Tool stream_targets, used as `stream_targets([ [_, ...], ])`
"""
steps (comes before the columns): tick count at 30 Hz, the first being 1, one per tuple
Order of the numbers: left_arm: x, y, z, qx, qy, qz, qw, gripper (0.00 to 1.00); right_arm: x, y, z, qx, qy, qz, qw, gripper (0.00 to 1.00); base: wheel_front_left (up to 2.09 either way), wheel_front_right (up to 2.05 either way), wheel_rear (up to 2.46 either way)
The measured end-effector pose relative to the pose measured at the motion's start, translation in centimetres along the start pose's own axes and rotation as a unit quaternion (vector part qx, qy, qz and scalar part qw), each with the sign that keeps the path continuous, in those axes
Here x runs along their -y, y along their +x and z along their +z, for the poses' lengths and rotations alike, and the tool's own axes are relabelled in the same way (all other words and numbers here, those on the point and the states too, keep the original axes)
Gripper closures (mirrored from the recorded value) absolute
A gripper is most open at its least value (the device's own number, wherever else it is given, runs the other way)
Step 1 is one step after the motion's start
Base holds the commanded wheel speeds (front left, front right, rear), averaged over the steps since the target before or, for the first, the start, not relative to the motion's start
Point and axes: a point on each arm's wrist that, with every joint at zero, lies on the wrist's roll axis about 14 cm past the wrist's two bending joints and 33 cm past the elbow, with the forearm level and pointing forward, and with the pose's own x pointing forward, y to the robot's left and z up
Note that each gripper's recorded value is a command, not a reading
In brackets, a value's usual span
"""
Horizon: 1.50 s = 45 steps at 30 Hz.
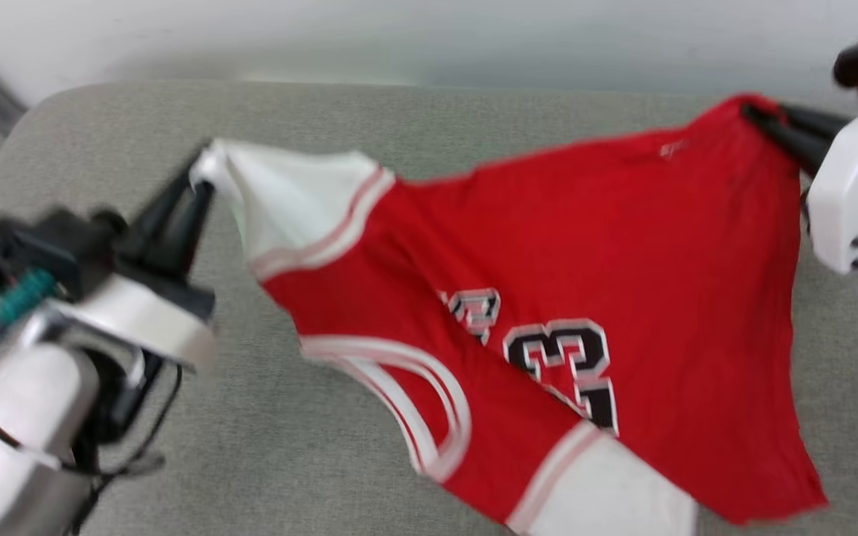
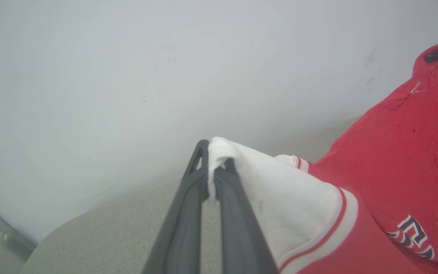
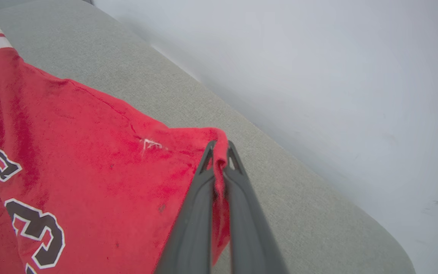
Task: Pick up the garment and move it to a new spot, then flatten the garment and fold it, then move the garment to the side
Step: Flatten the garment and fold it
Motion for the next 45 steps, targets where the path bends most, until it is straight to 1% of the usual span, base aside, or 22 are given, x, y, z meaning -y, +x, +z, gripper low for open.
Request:
stream_targets([
  [6, -1.2, 5.9, 7.1, 0.090, 0.033, -0.020, 0.995, 1.00, 3.3, -0.1, 4.8, 0.078, -0.011, -0.047, 0.996, 1.00, 0.00, 0.00, 0.00],
  [10, -1.9, 9.8, 11.1, 0.136, 0.063, -0.034, 0.988, 1.00, 6.0, 0.3, 8.3, 0.128, -0.021, -0.087, 0.988, 1.00, 0.00, 0.00, 0.00],
  [13, -1.9, 12.6, 13.2, 0.162, 0.070, -0.046, 0.983, 1.00, 7.7, 1.1, 10.3, 0.151, -0.033, -0.112, 0.982, 1.00, 0.00, 0.00, 0.00],
  [19, -2.9, 17.8, 16.8, 0.203, 0.099, -0.046, 0.973, 1.00, 10.9, 3.2, 14.0, 0.181, -0.060, -0.156, 0.969, 1.00, 0.00, 0.00, 0.00],
  [21, -3.2, 19.4, 17.8, 0.215, 0.094, -0.046, 0.971, 1.00, 12.1, 3.8, 15.0, 0.189, -0.073, -0.174, 0.964, 1.00, 0.00, 0.00, 0.00],
  [24, -4.2, 21.4, 19.3, 0.232, 0.104, -0.037, 0.967, 1.00, 13.4, 4.9, 16.4, 0.202, -0.087, -0.193, 0.956, 1.00, 0.00, 0.00, 0.00],
  [26, -4.7, 22.4, 19.8, 0.239, 0.109, -0.032, 0.964, 1.00, 14.0, 5.5, 17.4, 0.214, -0.096, -0.201, 0.951, 1.00, 0.00, 0.00, 0.00],
  [31, -5.8, 24.3, 20.2, 0.246, 0.115, -0.021, 0.962, 1.00, 15.2, 7.1, 18.8, 0.234, -0.104, -0.213, 0.943, 1.00, 0.00, 0.00, 0.00],
  [34, -6.1, 25.2, 18.8, 0.233, 0.117, -0.022, 0.965, 1.00, 15.6, 8.6, 18.0, 0.228, -0.102, -0.212, 0.945, 1.00, 0.00, 0.00, 0.00],
  [39, -6.3, 26.2, 14.0, 0.189, 0.102, -0.032, 0.976, 1.00, 15.1, 11.7, 14.3, 0.190, -0.105, -0.192, 0.957, 1.00, 0.00, 0.00, 0.00],
  [40, -6.4, 26.3, 12.6, 0.177, 0.094, -0.032, 0.979, 1.00, 14.8, 12.3, 13.3, 0.182, -0.104, -0.186, 0.960, 1.00, 0.00, 0.00, 0.00],
  [41, -6.1, 26.2, 9.3, 0.145, 0.078, -0.038, 0.986, 1.00, 13.8, 13.8, 10.2, 0.154, -0.095, -0.166, 0.969, 1.00, 0.00, 0.00, 0.00],
  [43, -5.8, 25.9, 6.3, 0.117, 0.068, -0.044, 0.990, 1.00, 12.9, 14.8, 7.2, 0.132, -0.084, -0.149, 0.976, 1.00, 0.00, 0.00, 0.00],
  [45, -5.5, 25.3, 3.7, 0.094, 0.051, -0.046, 0.993, 1.00, 12.1, 15.2, 5.4, 0.121, -0.074, -0.136, 0.981, 1.00, 0.00, 0.00, 0.00],
])
